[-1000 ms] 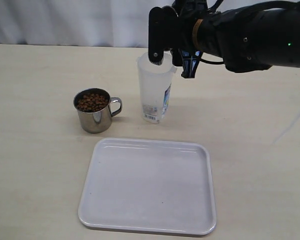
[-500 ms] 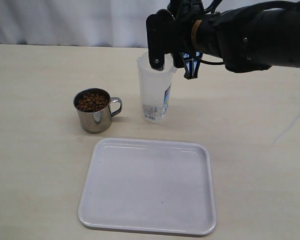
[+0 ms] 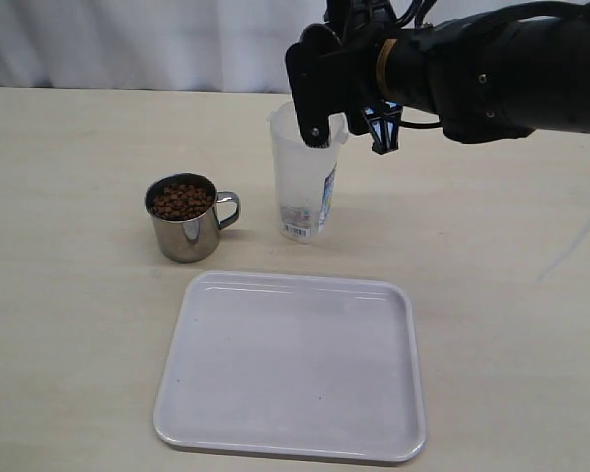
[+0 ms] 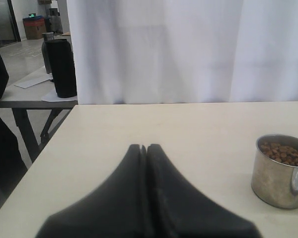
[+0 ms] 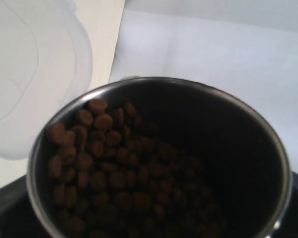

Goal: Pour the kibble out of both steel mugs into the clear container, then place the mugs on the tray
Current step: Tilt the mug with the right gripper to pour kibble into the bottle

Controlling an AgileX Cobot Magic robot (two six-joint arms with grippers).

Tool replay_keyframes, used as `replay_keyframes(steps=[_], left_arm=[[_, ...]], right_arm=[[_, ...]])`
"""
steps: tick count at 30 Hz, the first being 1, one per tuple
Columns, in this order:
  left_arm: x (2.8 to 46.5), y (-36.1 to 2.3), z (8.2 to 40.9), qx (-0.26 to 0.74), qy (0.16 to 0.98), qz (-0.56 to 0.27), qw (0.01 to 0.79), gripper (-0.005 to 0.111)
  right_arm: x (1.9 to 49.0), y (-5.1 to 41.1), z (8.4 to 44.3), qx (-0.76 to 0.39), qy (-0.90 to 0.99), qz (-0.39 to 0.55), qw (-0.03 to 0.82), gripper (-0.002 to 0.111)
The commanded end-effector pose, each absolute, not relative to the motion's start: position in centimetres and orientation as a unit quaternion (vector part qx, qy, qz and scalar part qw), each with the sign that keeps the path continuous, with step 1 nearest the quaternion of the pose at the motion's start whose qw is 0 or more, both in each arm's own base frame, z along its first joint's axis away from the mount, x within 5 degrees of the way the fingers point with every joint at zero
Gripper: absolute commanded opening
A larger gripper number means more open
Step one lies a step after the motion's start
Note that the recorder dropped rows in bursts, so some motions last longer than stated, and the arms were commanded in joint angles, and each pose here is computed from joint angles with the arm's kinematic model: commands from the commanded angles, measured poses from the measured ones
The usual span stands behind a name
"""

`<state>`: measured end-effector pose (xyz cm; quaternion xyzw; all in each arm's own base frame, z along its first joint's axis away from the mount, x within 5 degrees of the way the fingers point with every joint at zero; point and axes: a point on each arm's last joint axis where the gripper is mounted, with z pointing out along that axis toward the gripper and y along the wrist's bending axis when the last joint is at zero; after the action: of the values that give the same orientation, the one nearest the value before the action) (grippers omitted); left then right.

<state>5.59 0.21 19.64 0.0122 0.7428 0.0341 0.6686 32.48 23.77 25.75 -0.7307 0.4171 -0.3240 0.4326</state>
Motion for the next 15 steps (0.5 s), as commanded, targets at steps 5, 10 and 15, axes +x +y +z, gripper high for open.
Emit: replay_keyframes(steps=[5,10,15], left_arm=[[5.60,0.15,19.60,0.014,0.742,0.029,0.669,0.000],[5.60,0.15,19.60,0.014,0.742,0.029,0.669,0.000],[5.60,0.15,19.62,0.014,0.741,0.029,0.670,0.000]], right_arm=[[32.53,23.74,26.37,-0.736,0.396,-0.342,0.429,0.005],[32.59,23.79,26.55,-0.736,0.393,-0.344,0.430,0.005],[32.59,23.79,26.55,-0.741,0.384,-0.350,0.426,0.005]])
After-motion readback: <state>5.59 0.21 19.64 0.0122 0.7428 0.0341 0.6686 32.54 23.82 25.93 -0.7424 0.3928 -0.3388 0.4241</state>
